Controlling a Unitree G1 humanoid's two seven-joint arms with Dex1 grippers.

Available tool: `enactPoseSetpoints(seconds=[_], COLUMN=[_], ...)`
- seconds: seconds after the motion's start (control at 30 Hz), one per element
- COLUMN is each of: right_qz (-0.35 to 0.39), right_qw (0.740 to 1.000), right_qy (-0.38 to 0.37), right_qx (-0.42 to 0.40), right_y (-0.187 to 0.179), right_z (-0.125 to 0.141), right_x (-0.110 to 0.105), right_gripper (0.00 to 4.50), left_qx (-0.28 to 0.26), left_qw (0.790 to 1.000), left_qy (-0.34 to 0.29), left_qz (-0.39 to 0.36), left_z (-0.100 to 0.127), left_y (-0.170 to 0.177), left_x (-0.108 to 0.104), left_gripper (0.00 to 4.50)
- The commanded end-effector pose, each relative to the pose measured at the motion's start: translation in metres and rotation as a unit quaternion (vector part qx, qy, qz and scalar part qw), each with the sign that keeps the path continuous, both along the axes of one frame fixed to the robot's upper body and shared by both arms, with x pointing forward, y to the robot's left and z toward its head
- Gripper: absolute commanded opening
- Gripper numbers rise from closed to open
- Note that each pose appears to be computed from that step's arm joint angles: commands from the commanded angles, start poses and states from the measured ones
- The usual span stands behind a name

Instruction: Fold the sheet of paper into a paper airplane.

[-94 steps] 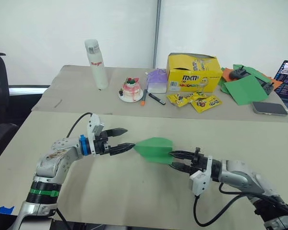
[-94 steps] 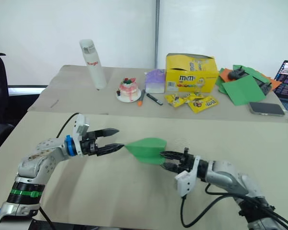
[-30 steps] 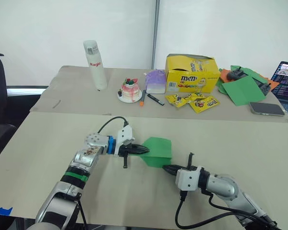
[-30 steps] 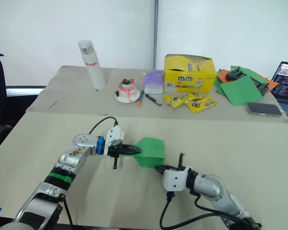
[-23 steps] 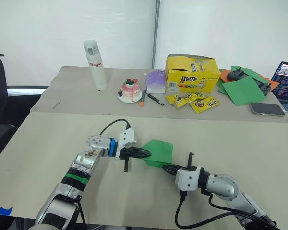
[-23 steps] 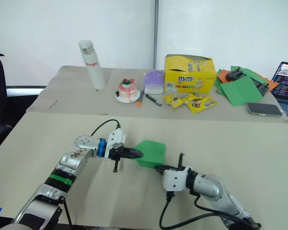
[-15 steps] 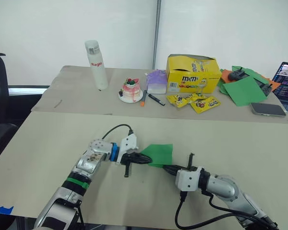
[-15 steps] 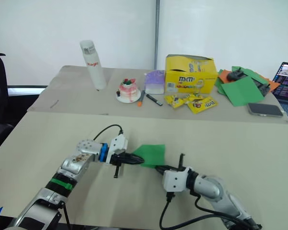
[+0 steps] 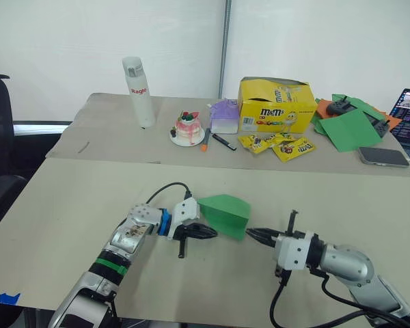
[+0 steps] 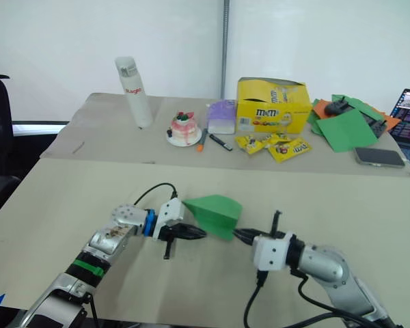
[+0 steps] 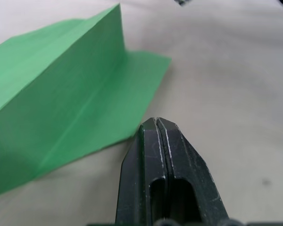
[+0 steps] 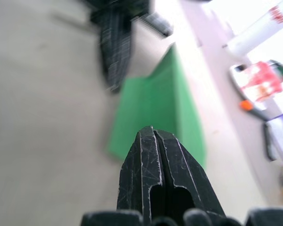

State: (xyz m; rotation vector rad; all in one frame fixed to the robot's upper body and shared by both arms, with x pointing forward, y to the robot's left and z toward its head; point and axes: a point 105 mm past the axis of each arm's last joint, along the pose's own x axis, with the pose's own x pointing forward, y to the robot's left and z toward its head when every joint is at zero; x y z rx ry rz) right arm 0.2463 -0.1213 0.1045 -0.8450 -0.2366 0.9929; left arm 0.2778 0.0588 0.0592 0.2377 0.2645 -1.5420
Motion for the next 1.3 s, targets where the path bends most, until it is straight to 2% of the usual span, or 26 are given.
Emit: enactPoseSetpoints(seconds=[0.03, 0.13, 0.33, 0.6, 0.87, 1.07, 1.3], right_qz=[-0.015, -0.029, -0.039, -0.053, -0.033, -0.032, -0.035], right_qw=[1.0, 0.999, 0.999, 0.998, 0.996, 0.995, 0.994], right_qy=[-0.021, -0.021, -0.01, 0.031, 0.078, 0.093, 0.105], right_qx=[0.015, 0.013, -0.011, -0.007, -0.001, 0.018, 0.008], right_y=[0.003, 0.002, 0.002, 0.004, 0.008, 0.011, 0.008], right_z=[0.015, 0.014, 0.007, 0.002, -0.012, -0.015, -0.032], right_x=[0.01, 0.02, 0.034, 0.044, 0.026, 0.018, 0.008], right_gripper=[0.0, 0.0, 0.0, 0.0, 0.0, 0.0, 0.0], left_qx=[-0.061, -0.072, -0.001, 0.085, 0.083, 0.087, 0.09], left_qw=[0.998, 0.997, 0.997, 0.992, 0.99, 0.989, 0.989], left_qy=[-0.007, -0.002, 0.002, 0.039, 0.063, 0.078, 0.079], left_qz=[0.016, 0.042, 0.082, 0.086, 0.097, 0.093, 0.089], left_z=[0.033, 0.039, 0.009, -0.029, -0.032, -0.034, -0.031], left_y=[0.0, 0.001, 0.003, 0.007, 0.004, 0.002, 0.003], left_x=[0.005, 0.01, 0.012, -0.007, -0.011, -0.014, -0.011], left_gripper=[0.03, 0.03, 0.03, 0.03, 0.03, 0.03, 0.03])
